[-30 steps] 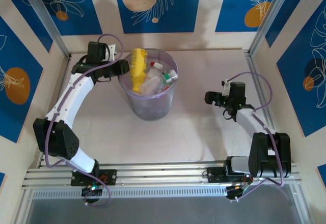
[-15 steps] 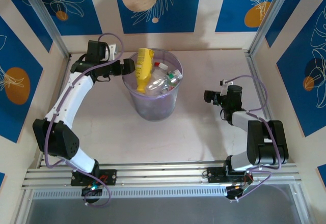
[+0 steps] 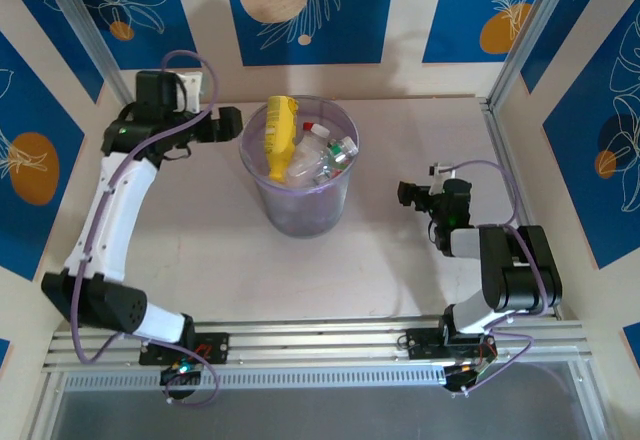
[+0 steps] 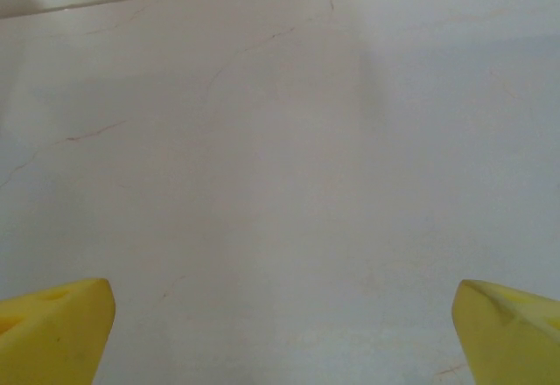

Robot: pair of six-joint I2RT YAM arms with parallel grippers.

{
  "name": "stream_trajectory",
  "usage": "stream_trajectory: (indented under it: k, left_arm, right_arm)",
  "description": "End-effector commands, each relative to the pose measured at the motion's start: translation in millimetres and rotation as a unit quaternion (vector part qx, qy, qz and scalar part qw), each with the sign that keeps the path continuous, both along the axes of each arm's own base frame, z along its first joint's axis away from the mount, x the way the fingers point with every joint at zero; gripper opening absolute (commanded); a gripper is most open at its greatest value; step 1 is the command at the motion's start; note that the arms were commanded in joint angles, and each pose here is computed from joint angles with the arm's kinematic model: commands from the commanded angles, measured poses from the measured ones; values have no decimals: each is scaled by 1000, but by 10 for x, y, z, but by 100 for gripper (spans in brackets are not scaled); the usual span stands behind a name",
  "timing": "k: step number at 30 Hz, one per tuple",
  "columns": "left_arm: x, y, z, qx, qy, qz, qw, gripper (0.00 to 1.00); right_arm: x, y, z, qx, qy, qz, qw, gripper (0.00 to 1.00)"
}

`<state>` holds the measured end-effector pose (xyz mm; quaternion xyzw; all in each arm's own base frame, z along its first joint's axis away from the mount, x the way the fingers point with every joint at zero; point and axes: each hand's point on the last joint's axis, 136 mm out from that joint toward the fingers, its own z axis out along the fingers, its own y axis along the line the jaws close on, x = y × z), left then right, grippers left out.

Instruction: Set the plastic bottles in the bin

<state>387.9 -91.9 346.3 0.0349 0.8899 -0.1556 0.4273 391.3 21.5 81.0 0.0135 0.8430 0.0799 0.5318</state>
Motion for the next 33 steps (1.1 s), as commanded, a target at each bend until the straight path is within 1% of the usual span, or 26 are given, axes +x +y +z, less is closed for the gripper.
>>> stream_trajectory:
  k: [1, 5, 10, 13, 15, 19, 24, 29, 33]
  left_arm:
    - [-209, 280, 171, 32, -36, 31, 998, 100]
    - [-380, 625, 103, 53, -58, 92, 993, 100]
    - [-595, 1039, -294, 59, -75, 183, 978, 100]
    - [-672, 1269, -586, 72, -74, 235, 967, 100]
    - [-697, 1369, -722, 70, -84, 259, 960, 100]
    - [-696, 1476, -995, 70, -96, 281, 952, 100]
    - [-599, 1547, -1352, 75, -96, 288, 950, 100]
    - [-514, 1607, -1568, 68, -122, 299, 944, 100]
    - [-414, 1597, -1724, 60, -143, 294, 943, 100]
  right_arm:
    - [52, 6, 123, -9, -36, 4, 999, 99]
    - [48, 5, 119, -9, -34, 5, 999, 99]
    - [45, 8, 121, -9, -35, 6, 999, 99]
    - [50, 8, 134, -9, -37, 6, 999, 99]
    - [46, 9, 130, -9, -36, 6, 999, 99]
    - [41, 11, 127, -9, -37, 6, 999, 99]
    - [43, 8, 130, -10, -37, 6, 999, 99]
    - [42, 10, 129, -10, -37, 6, 999, 99]
    - [42, 8, 128, -10, -37, 6, 999, 99]
